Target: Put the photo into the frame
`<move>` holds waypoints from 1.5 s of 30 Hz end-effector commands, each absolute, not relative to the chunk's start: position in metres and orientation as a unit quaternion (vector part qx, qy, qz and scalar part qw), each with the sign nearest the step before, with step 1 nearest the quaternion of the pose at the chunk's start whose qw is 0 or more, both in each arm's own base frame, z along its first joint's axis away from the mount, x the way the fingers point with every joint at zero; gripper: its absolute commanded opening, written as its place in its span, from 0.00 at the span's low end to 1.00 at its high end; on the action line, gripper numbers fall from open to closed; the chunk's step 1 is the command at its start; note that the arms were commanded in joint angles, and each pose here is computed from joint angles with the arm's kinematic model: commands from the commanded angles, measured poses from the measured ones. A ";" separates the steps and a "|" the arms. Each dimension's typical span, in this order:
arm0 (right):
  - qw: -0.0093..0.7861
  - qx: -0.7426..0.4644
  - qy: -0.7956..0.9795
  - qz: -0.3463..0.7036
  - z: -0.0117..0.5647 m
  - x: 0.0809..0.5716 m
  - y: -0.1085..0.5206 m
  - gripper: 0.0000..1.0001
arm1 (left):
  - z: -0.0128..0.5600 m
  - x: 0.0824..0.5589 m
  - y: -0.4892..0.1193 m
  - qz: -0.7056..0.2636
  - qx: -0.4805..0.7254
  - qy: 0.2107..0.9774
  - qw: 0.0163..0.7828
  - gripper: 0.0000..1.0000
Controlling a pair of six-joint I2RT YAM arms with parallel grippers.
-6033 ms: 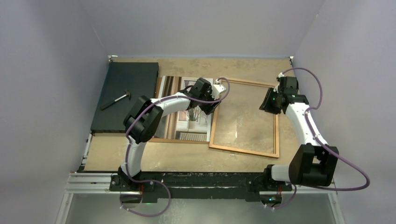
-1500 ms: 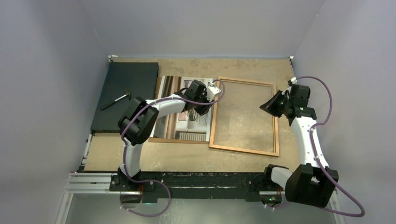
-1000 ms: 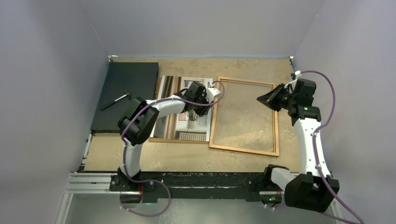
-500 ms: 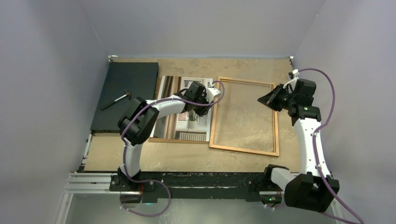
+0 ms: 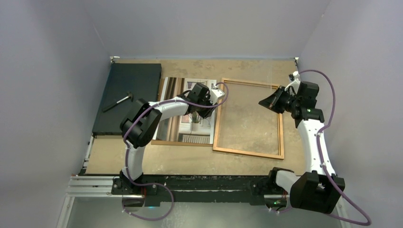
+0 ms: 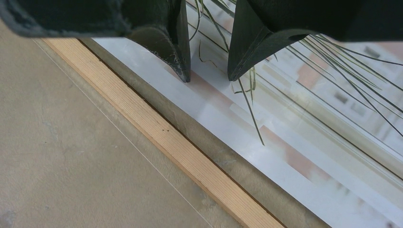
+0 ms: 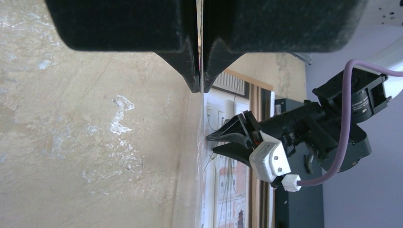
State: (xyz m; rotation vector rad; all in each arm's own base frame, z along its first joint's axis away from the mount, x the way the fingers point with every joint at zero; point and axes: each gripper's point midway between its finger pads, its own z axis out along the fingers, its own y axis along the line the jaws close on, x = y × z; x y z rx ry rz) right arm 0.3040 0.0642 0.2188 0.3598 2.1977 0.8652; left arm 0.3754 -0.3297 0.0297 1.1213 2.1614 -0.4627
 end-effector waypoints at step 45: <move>0.310 0.135 0.860 0.382 0.199 0.283 0.083 0.00 | 0.061 0.387 -0.342 -0.189 0.423 0.809 0.363 0.32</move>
